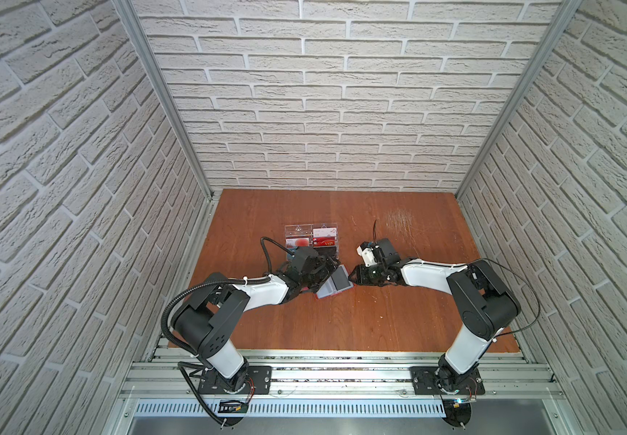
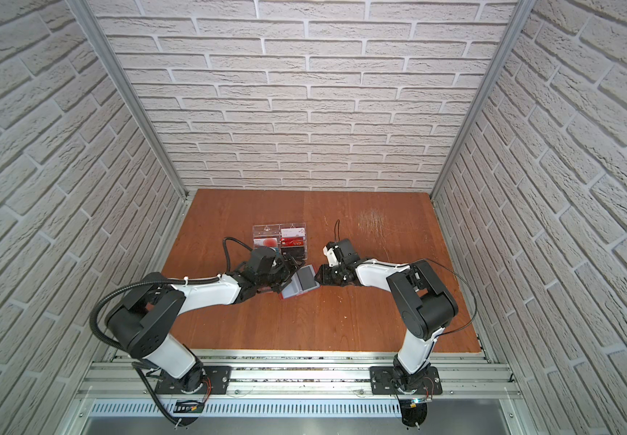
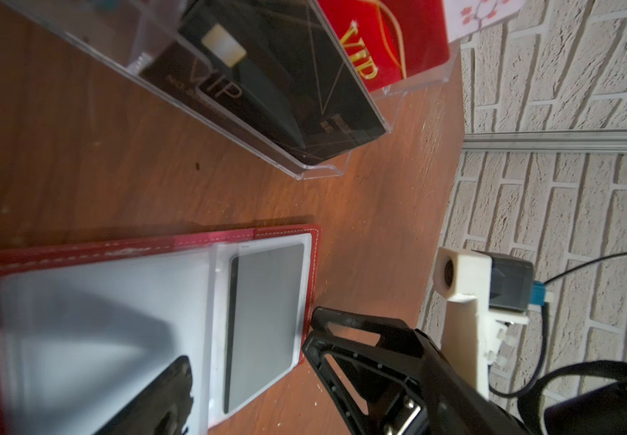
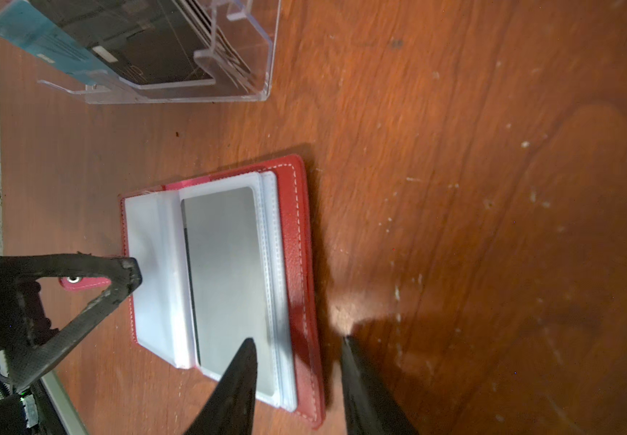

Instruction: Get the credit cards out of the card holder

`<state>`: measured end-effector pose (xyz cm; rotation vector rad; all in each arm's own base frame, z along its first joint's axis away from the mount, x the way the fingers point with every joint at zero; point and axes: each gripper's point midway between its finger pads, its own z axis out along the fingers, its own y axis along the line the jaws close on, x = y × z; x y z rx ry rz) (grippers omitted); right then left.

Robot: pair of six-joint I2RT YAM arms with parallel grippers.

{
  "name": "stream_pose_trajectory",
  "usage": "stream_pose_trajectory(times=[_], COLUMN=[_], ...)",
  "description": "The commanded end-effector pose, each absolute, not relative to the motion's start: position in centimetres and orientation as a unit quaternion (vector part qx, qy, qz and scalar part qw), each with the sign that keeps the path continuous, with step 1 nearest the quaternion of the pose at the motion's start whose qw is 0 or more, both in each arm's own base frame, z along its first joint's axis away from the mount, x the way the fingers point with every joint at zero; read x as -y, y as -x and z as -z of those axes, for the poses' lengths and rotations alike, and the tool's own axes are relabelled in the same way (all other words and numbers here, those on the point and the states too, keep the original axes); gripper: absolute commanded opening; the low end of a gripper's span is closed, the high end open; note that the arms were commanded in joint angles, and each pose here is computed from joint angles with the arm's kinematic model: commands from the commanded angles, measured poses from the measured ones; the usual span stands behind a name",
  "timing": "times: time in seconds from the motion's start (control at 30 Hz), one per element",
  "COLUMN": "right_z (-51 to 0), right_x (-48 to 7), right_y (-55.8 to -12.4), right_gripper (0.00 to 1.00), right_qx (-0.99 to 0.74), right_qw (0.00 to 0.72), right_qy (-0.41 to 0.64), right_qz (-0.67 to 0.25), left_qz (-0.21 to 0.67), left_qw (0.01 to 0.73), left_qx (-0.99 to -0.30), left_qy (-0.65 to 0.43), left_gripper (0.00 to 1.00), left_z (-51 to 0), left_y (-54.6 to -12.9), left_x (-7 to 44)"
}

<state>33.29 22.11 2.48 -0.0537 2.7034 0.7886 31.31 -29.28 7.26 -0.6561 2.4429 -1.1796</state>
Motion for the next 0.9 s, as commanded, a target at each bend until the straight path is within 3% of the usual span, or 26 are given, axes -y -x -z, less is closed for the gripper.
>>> stream_pose_trajectory(times=[0.0, 0.87], right_z=[-3.4, -2.1], right_x=[-22.9, -24.3], right_y=[-34.0, -33.3], right_gripper=[0.36, 0.17], right_qx=[-0.941, -0.943], right_qw=[0.174, 0.143], right_qy=[0.023, 0.027], right_qz=[-0.290, -0.300], left_qz=[0.440, 0.435], left_qw=[0.180, 0.161], left_qx=[-0.851, -0.858], left_qy=[0.223, 0.218], left_gripper=[0.90, 0.77], left_z=[-7.8, -4.8], left_y=[-32.0, -30.6], left_x=[30.4, 29.6])
